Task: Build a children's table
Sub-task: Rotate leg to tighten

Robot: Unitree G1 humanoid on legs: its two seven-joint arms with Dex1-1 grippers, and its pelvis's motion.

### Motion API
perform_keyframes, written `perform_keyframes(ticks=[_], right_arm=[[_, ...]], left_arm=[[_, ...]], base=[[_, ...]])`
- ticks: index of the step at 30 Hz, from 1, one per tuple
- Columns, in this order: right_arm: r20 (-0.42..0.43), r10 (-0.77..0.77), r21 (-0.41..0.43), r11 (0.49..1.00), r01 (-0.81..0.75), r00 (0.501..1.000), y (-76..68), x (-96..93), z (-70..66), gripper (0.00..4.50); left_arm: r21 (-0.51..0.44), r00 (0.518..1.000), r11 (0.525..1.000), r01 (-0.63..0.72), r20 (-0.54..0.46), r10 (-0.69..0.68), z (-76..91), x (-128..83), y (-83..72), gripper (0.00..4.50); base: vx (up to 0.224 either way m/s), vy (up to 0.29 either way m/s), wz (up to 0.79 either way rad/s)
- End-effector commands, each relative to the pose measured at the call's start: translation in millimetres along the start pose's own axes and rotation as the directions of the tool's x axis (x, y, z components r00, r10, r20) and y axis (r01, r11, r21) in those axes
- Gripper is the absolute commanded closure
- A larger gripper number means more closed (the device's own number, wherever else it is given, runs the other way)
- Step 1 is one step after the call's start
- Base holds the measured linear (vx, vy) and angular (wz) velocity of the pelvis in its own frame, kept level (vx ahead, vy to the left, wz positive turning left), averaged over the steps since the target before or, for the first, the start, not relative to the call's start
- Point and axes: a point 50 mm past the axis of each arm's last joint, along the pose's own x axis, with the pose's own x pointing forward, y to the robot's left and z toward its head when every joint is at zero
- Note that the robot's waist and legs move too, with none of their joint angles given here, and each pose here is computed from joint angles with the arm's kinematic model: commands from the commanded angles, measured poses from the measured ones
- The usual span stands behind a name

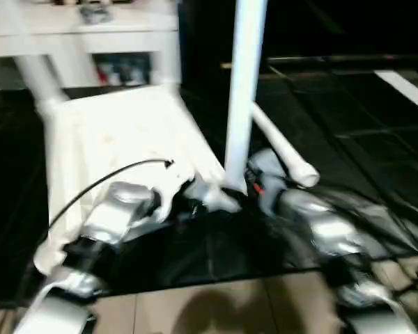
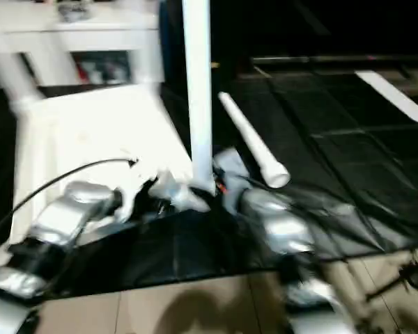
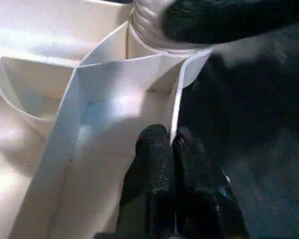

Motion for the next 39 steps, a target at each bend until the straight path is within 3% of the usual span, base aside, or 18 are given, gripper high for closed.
perform_keyframes(ticks=[1, 3, 5, 10, 18, 22, 25, 32, 39], right_arm=[[-0.004, 0.115, 0.01, 0.993, -0.115, 0.993, 41.8, 23.2, 5.1, 1.78], [0.02, 0.121, 0.018, 0.992, -0.121, 0.992, 45.0, 25.3, 9.3, 1.78], [0.032, 0.133, 0.024, 0.991, -0.133, 0.991, 47.2, 25.6, 10.9, 1.22], [0.04, 0.177, 0.004, 0.984, -0.177, 0.983, 48.8, 21.6, 10.3, 0.73], [0.063, 0.274, -0.035, 0.961, -0.273, 0.96, 25.5, -3.8, 7.5, 0.04], [0.026, 0.396, -0.109, 0.914, -0.392, 0.918, 3.7, -32.6, 6.3, 0.04], [0.004, 0.447, -0.115, 0.889, -0.443, 0.895, -5.9, -44.9, 8.2, 0.04], [-0.087, 0.569, -0.128, 0.808, -0.575, 0.818, -17.2, -63.2, 13.1, 0.04], [-0.188, 0.637, -0.133, 0.738, -0.662, 0.748, -17.2, -66.9, 12.7, 0.04]], left_arm=[[0.032, 0.991, 0.999, -0.008, 0.133, 0.004, 37.8, 7.8, -12.5, 4.5], [0.03, 0.991, 1.0, -0.01, 0.135, 0.005, 39.4, 9.4, -15.5, 4.5], [0.03, 0.991, 0.999, -0.011, 0.134, 0.007, 39.7, 9.8, -16.6, 4.5], [0.05, 0.992, 0.999, -0.008, 0.127, 0.001, 36.4, 6.0, -16.9, 4.5], [0.163, 0.989, 0.983, 0.082, 0.109, -0.1, 24.7, -8.1, -10.6, 4.5], [0.248, 0.972, 0.943, 0.221, 0.027, -0.235, 9.4, -21.3, -10.2, 4.5], [0.267, 0.959, 0.923, 0.278, -0.019, -0.284, 3.7, -26.5, -10.1, 4.5], [0.318, 0.912, 0.855, 0.411, -0.154, -0.381, -8.7, -33.5, -10.2, 4.5], [0.337, 0.868, 0.801, 0.495, -0.235, -0.438, -12.3, -36.4, -10.7, 4.5]], base=[[0.0, 0.0, 0.0], [0.0, 0.0, 0.0], [0.0, 0.0, 0.0], [0.0, 0.0, 0.0], [0.0, 0.0, 0.0], [0.0, 0.0, 0.0], [0.0, 0.0, 0.0], [0.0, 0.0, 0.0], [0.0, 0.0, 0.0]])
